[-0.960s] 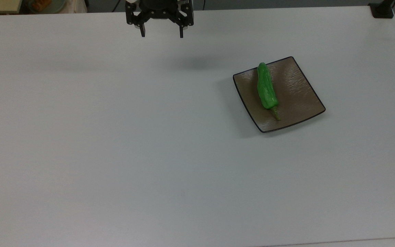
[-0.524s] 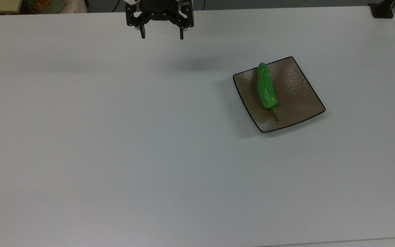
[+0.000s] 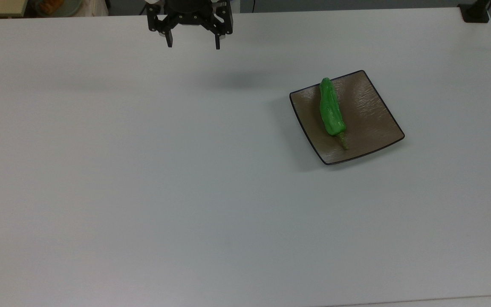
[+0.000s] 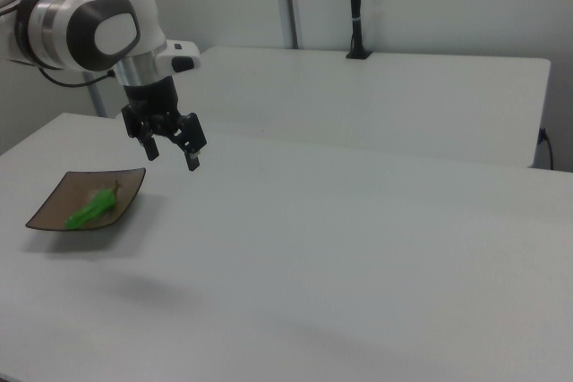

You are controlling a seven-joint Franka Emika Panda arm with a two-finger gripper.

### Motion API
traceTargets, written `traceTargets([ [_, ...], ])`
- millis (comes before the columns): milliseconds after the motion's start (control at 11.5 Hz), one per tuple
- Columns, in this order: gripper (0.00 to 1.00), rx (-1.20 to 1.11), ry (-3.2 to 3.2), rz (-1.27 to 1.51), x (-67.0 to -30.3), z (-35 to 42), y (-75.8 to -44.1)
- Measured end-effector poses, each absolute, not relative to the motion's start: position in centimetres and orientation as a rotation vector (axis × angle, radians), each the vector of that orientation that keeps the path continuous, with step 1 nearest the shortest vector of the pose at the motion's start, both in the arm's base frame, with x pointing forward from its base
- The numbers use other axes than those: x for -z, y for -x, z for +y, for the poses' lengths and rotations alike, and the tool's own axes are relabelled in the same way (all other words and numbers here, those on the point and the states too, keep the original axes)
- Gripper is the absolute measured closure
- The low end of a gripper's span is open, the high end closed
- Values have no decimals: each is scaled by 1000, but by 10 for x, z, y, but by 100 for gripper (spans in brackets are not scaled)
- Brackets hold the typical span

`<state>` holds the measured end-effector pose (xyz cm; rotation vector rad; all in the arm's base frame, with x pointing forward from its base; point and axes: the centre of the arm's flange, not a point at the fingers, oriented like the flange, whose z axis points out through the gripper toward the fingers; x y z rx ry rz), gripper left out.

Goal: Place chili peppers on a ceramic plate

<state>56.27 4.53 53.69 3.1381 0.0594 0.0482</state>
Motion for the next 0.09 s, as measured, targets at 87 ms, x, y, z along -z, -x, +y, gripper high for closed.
traceTargets([
  [87,0,-52,-3138,57,-538,44,-564],
])
